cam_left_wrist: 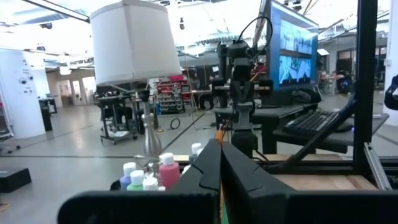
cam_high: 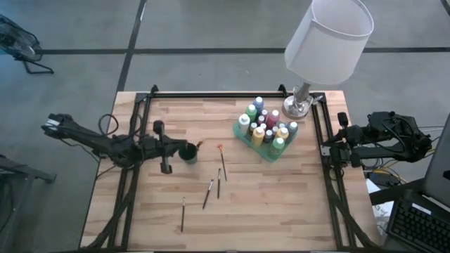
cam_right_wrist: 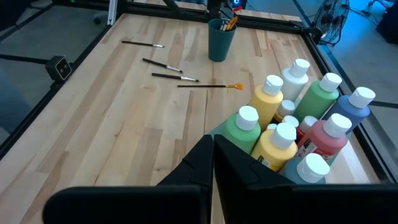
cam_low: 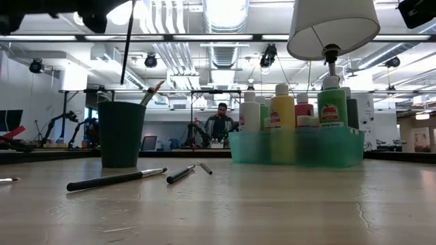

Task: Pick & Place Paint Supplies
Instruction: Put the orange paint brush into the green cup

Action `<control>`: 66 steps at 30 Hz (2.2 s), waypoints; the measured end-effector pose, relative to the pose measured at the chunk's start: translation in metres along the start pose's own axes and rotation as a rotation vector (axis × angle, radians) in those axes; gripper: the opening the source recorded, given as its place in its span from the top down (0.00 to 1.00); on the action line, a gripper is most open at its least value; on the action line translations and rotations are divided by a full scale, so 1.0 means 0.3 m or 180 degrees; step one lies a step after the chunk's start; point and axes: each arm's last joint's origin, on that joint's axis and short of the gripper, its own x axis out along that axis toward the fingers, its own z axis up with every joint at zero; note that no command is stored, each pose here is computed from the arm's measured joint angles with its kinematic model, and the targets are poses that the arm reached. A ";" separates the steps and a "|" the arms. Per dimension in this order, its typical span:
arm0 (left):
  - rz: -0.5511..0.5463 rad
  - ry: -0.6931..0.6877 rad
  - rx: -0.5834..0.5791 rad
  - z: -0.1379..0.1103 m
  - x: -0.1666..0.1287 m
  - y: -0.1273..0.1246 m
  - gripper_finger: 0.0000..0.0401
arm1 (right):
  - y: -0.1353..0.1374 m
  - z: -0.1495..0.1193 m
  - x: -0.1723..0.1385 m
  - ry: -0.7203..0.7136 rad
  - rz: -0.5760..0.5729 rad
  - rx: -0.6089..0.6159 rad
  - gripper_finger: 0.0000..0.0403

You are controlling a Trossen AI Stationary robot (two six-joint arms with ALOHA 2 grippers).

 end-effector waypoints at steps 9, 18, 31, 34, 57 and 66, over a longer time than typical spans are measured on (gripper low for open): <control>0.0027 -0.0009 -0.0020 -0.097 -0.051 0.012 1.00 | 0.000 0.000 0.000 -0.0001 0.0001 0.0000 0.98; 0.0042 0.0119 0.0036 -0.161 -0.075 0.016 1.00 | 0.000 0.000 0.000 0.0000 -0.0001 0.0000 0.98; 0.0272 0.0132 -0.0176 -0.250 -0.113 0.048 1.00 | 0.000 0.000 0.000 -0.0001 0.0000 0.0000 0.98; 0.0287 0.0207 -0.0183 -0.263 -0.108 0.049 1.00 | 0.000 0.000 0.000 0.0000 0.0000 0.0000 0.98; 0.0558 0.0748 -0.0208 -0.334 -0.048 0.030 0.91 | 0.000 0.000 0.000 -0.0002 0.0000 0.0000 0.98; 0.0601 0.0748 -0.0234 -0.331 -0.041 0.029 0.71 | 0.000 0.000 0.000 0.0000 0.0000 0.0000 0.98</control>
